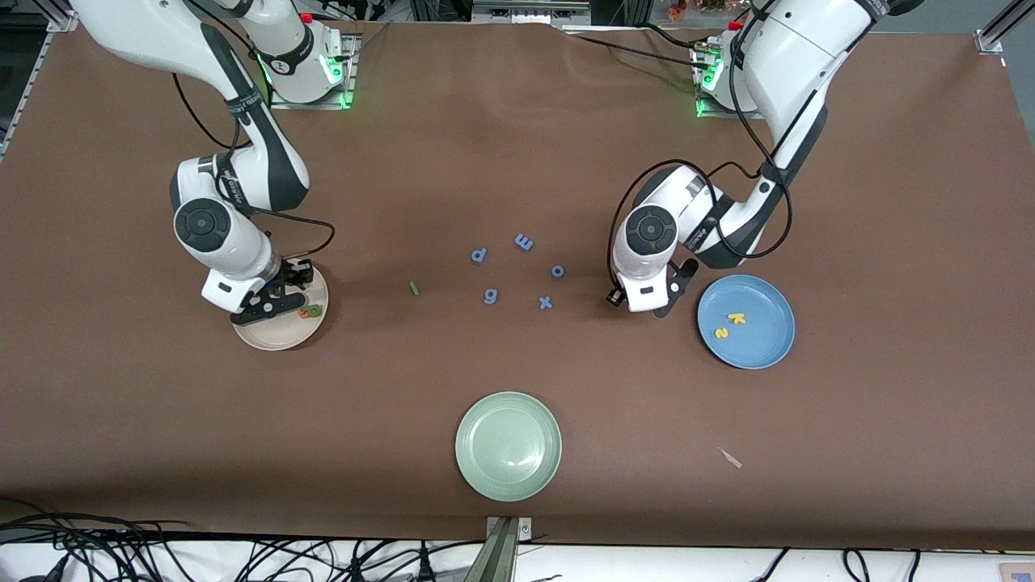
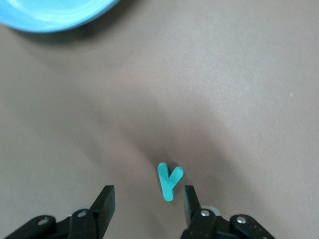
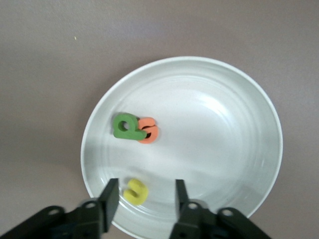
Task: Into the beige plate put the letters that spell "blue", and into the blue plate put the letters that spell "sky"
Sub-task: 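Grasp the teal y with the left gripper while the right gripper places u, then grasp the green l with the right gripper while the left gripper carries y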
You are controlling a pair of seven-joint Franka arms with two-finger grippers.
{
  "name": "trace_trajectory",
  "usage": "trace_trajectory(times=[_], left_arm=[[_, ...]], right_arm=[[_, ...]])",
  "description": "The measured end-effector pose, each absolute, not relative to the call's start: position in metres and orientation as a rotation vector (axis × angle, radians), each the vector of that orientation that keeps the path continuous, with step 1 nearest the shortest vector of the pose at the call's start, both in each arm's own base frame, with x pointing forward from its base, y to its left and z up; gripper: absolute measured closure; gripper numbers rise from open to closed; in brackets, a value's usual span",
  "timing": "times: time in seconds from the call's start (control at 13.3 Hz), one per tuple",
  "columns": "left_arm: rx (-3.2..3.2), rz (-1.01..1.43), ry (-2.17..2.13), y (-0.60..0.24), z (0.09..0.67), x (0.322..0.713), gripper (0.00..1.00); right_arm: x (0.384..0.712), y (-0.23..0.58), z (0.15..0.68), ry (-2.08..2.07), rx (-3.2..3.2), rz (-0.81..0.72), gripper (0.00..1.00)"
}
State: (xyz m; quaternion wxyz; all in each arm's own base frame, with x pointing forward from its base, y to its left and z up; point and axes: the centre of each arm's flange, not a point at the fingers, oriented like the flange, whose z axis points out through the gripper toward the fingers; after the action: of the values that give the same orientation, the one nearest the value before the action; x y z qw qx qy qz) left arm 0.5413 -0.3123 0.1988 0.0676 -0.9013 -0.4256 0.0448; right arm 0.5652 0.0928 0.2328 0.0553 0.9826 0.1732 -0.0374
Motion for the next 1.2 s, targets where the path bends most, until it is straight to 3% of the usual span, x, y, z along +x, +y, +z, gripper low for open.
trace_trajectory(times=[0.08, 0.45, 0.6, 0.68, 0.75, 1.2], left_arm=[[-2.760, 0.141, -1.192, -0.313, 0.200, 0.542, 0.33], [-2.930, 0.180, -0.708, -0.311, 0.199, 0.542, 0.18], [-2.943, 0.186, -0.656, -0.311, 0.198, 0.542, 0.33], [-2.945, 0.185, -0.655, -0.311, 0.198, 0.542, 0.33], [-2.953, 0.176, -0.666, -0.311, 0.197, 0.543, 0.42], [-2.981, 0.139, -0.769, -0.304, 0.179, 0.549, 0.42]], right_arm=[[0.565, 0.096, 0.234, 0.518, 2.986, -0.107, 0.27], [0.554, 0.198, 0.248, 0.227, 3.080, -0.035, 0.25], [0.548, 0.245, 0.250, 0.122, 3.119, -0.025, 0.25], [0.546, 0.263, 0.246, 0.085, 3.133, -0.030, 0.25], [0.546, 0.275, 0.240, 0.070, 3.141, -0.039, 0.25], [0.546, 0.296, 0.197, 0.085, 3.191, -0.037, 0.26]])
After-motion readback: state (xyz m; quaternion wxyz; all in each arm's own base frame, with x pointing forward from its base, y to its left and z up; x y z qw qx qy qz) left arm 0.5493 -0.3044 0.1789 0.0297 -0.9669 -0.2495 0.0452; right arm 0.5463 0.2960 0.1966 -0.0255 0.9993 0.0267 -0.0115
